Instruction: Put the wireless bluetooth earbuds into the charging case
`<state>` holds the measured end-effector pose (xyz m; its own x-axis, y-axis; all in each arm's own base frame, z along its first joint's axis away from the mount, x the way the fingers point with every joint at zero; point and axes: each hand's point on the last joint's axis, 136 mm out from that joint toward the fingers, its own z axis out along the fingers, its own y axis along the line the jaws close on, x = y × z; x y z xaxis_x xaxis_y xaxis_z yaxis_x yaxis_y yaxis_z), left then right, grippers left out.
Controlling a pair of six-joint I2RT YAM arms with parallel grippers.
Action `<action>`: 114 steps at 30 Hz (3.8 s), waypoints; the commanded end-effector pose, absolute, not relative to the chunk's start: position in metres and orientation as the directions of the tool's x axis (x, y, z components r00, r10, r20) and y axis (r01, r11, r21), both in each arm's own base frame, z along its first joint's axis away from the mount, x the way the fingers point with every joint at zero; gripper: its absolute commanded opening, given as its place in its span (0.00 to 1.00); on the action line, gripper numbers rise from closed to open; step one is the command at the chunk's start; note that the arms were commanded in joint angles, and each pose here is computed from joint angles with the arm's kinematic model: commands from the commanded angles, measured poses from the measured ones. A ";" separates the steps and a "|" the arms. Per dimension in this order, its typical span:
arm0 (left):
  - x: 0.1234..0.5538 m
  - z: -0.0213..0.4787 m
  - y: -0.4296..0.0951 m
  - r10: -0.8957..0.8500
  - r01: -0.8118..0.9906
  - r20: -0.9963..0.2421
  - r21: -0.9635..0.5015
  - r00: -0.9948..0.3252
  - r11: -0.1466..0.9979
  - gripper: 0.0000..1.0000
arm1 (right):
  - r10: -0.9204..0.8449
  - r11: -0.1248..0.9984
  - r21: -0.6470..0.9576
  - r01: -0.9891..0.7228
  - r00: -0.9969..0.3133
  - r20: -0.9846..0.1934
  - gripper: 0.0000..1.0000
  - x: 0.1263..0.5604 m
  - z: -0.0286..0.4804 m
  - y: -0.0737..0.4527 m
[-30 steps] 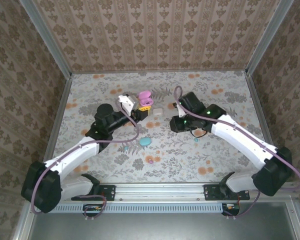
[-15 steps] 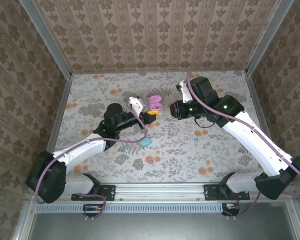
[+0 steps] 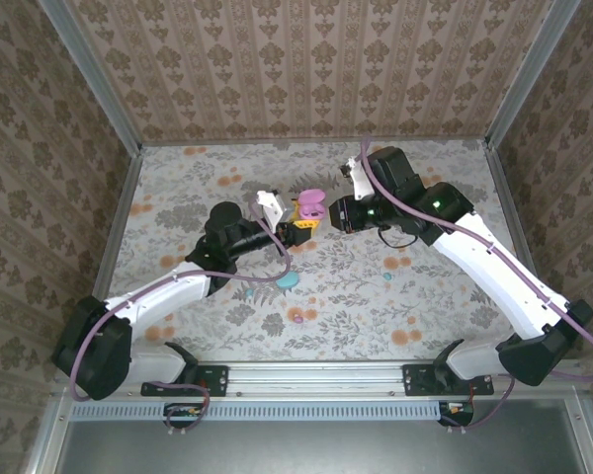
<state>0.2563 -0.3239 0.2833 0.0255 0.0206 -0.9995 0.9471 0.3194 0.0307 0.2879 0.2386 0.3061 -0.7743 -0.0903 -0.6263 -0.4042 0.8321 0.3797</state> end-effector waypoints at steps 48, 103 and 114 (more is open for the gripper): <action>0.254 0.310 -0.330 -0.015 0.947 -0.996 0.077 0.086 0.311 0.37 | -0.074 0.798 0.392 -0.459 -0.719 -0.692 0.39 0.285 0.330 0.244; 0.232 0.322 -0.183 0.089 0.707 -0.982 0.183 0.169 0.683 0.37 | -0.483 0.762 0.431 -0.483 -0.868 -0.119 0.35 0.155 0.005 0.339; 0.236 0.321 -0.187 0.085 0.714 -0.982 0.181 0.169 0.676 0.37 | -0.383 0.825 0.378 -0.419 -0.908 -0.171 0.37 0.188 0.019 0.322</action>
<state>0.2360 -0.1884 0.3101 0.1205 0.0936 -0.9883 0.7229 0.6740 0.1520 0.1633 0.3422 0.0188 -0.8803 -0.4522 -0.1438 -0.4625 0.7500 0.4728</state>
